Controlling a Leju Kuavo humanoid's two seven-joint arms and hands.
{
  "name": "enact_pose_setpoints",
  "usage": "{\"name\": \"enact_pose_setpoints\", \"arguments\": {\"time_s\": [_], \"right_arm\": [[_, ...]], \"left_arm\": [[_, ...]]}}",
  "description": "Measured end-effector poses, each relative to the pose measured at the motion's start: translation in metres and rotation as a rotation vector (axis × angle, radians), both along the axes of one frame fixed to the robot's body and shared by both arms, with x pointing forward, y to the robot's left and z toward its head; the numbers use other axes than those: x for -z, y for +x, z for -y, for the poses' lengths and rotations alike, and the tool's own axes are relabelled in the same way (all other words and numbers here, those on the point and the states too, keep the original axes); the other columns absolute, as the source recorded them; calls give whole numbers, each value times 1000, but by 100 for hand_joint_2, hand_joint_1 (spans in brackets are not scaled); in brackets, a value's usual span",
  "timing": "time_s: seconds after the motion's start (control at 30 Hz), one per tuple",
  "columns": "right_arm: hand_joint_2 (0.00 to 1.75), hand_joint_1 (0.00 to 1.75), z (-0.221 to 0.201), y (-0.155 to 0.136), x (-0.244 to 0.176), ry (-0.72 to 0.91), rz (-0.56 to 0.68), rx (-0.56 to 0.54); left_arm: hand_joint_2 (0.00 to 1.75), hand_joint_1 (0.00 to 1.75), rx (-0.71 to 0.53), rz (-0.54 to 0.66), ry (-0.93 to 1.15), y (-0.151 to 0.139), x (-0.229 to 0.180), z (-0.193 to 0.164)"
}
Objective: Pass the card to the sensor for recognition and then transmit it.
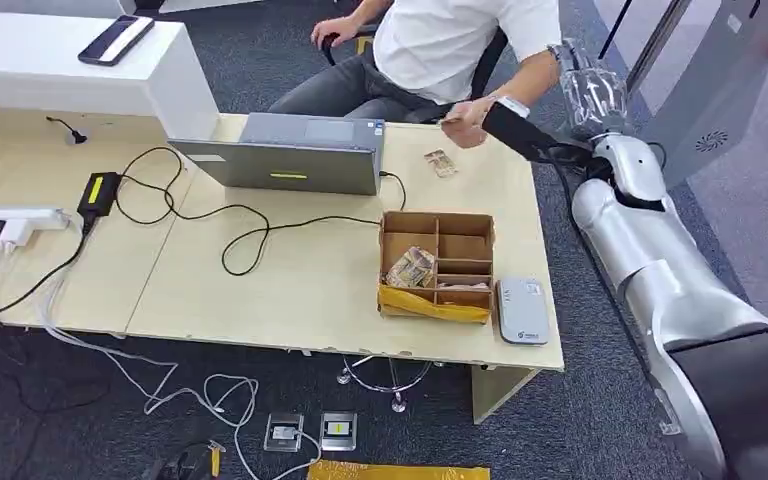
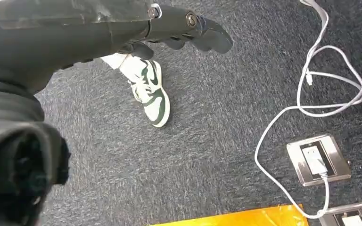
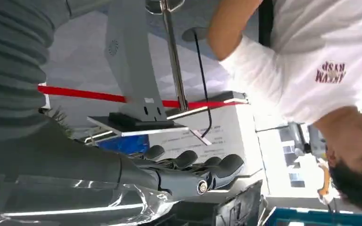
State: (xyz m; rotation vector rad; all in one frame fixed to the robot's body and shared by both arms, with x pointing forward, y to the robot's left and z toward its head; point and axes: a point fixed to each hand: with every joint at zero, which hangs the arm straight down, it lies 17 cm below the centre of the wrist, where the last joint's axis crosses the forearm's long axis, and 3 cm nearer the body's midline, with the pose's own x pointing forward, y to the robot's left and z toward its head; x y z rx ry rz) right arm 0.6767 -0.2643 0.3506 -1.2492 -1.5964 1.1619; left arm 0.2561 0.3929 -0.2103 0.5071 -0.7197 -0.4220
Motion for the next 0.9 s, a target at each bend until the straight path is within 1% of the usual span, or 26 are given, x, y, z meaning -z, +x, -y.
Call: {"name": "enact_pose_setpoints", "arguments": {"time_s": [0.23,0.37,0.5,0.6,0.7,0.83,0.9], "right_arm": [[175,0,18,0,-30,18,82,13],[175,0,38,-2,-65,29,179,30],[175,0,75,-9,-104,48,283,74],[175,0,117,-17,-127,58,347,134],[175,0,181,-32,-146,86,400,231],[175,0,256,-54,-152,132,423,351],[175,0,304,-72,-146,167,428,435]], "left_arm": [[0,0,-4,-1,-1,-1,0,0],[0,0,-21,-3,2,-6,2,-3],[0,0,-39,3,9,-14,3,-7],[0,0,-55,6,11,-22,4,-10],[0,0,-74,0,13,-33,7,-13],[0,0,-102,-5,16,-40,9,-17],[0,0,-115,-6,19,-43,9,-19]]}}
